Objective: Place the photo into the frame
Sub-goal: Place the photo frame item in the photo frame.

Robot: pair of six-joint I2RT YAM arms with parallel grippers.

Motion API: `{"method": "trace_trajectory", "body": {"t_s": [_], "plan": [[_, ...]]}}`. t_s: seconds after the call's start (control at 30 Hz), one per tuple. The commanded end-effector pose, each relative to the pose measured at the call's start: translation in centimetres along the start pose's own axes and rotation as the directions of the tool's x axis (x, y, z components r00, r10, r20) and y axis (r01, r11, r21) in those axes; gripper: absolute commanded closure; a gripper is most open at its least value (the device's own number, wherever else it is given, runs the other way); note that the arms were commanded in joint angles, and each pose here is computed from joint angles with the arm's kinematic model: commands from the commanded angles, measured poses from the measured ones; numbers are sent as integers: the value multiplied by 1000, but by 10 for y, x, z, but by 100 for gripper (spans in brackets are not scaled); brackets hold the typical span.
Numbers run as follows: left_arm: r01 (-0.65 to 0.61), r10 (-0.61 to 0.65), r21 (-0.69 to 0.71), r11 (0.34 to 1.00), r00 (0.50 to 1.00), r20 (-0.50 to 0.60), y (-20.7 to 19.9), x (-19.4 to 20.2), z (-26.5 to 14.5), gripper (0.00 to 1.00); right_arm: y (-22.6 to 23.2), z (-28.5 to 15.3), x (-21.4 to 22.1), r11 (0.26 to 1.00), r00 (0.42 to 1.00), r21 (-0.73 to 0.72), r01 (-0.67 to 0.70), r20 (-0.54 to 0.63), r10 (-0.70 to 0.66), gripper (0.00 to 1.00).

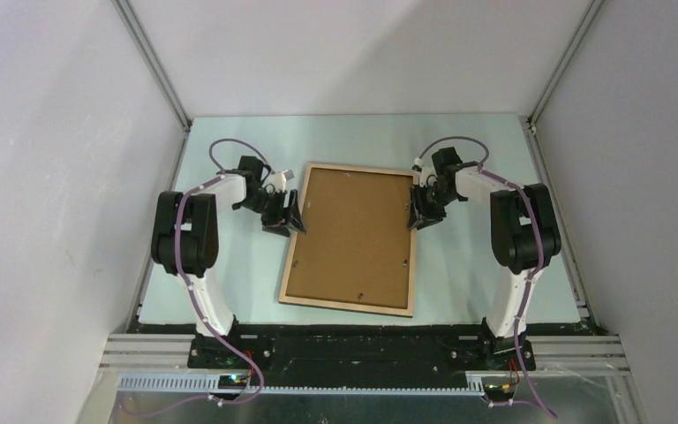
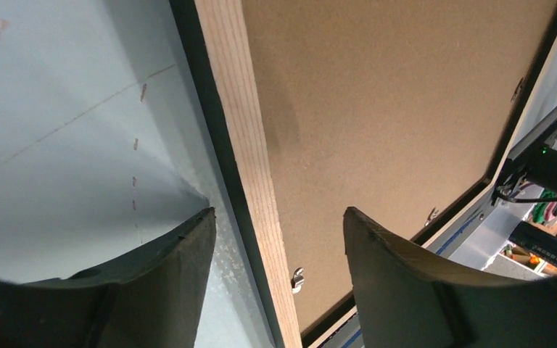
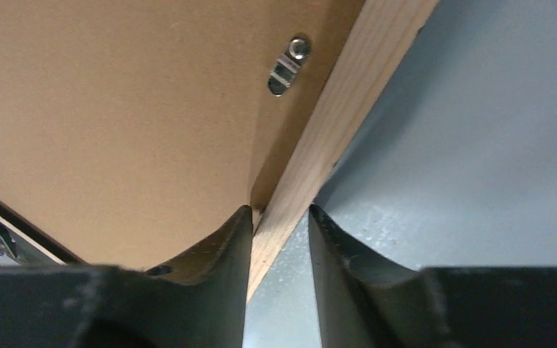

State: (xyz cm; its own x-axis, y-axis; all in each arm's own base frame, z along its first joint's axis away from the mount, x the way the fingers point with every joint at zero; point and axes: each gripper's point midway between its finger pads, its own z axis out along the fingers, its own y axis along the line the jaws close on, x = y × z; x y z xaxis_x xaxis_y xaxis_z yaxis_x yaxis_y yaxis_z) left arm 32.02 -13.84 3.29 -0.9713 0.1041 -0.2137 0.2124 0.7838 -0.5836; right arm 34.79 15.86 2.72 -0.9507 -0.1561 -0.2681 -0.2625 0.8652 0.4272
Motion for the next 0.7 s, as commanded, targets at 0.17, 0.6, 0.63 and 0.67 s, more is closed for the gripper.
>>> {"method": "trace_trajectory", "body": {"t_s": [0.17, 0.6, 0.63, 0.67], "plan": [[-49, 50, 59, 997, 999, -10, -13, 15, -4, 38, -11, 3, -5, 997, 997, 15, 74, 15, -74, 81], [-87, 90, -54, 995, 995, 49, -6, -9, -21, 27, -22, -14, -9, 990, 991, -30, 134, 19, -134, 90], [-86, 90, -63, 994, 994, 61, -7, -16, -22, 27, -20, -14, -9, 990, 991, -43, 131, 19, -131, 91], [-84, 89, -67, 994, 994, 69, -7, -20, -23, 26, -20, -14, -8, 991, 992, -48, 127, 18, -126, 91]]}}
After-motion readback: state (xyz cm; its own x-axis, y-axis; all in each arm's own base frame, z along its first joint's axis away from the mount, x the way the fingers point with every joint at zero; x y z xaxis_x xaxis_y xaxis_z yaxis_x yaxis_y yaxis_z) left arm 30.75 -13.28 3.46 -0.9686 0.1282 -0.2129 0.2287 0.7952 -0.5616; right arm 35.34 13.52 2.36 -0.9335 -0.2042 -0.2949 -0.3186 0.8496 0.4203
